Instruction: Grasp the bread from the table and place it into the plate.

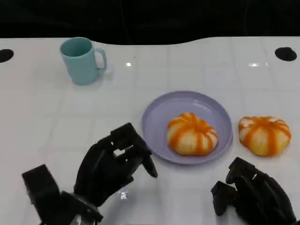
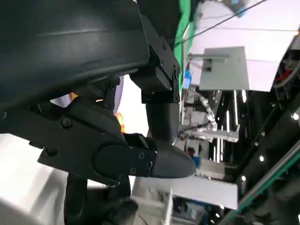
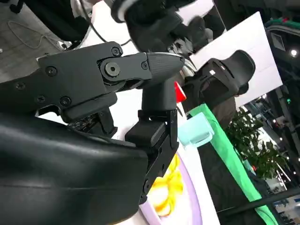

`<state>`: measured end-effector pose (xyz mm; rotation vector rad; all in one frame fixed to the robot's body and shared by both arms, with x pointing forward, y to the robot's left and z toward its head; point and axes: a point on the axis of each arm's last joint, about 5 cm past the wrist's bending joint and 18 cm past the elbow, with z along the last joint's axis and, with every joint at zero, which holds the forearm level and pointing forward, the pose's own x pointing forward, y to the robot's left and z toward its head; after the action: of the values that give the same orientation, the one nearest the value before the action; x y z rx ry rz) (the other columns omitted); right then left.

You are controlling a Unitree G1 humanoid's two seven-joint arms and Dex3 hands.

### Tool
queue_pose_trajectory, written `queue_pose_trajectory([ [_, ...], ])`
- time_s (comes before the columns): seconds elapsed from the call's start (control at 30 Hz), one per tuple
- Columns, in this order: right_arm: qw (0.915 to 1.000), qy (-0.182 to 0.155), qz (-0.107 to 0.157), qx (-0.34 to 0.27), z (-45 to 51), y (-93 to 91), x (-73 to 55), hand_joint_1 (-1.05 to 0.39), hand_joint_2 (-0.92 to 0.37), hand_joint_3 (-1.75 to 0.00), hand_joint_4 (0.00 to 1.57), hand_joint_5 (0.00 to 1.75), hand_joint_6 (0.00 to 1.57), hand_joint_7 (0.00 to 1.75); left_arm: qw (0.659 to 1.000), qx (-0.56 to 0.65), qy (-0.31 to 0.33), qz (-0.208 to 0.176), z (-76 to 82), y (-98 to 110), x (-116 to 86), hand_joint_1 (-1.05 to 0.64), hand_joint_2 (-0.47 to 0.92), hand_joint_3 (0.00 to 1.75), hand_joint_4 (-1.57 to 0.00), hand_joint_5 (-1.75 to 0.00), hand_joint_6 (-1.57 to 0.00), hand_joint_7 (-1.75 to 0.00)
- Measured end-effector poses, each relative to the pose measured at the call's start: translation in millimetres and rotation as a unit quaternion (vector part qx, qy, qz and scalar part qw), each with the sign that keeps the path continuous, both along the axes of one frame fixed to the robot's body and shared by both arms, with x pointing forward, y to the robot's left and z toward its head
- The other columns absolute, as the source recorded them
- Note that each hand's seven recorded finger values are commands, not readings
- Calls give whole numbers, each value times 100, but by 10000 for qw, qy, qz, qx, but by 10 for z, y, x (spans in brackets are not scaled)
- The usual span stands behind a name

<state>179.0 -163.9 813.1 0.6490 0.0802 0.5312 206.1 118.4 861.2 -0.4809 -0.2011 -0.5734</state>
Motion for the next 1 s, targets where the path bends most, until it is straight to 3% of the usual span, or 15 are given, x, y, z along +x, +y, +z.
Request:
queue_pose_trajectory([
  [0.4,10000,14,20,-6,1,-15,-3,-56,-92,-22,76,171,66,146,9949,-456,814,-383,-90,60,-333,-75,92,15,-94,-169,-81,-146],
  [1.0,10000,73,19,6,-21,-30,-6,-56,-92,-23,77,170,68,144,9927,-528,965,-502,-135,118,-349,-76,92,18,-91,-172,-81,-148],
])
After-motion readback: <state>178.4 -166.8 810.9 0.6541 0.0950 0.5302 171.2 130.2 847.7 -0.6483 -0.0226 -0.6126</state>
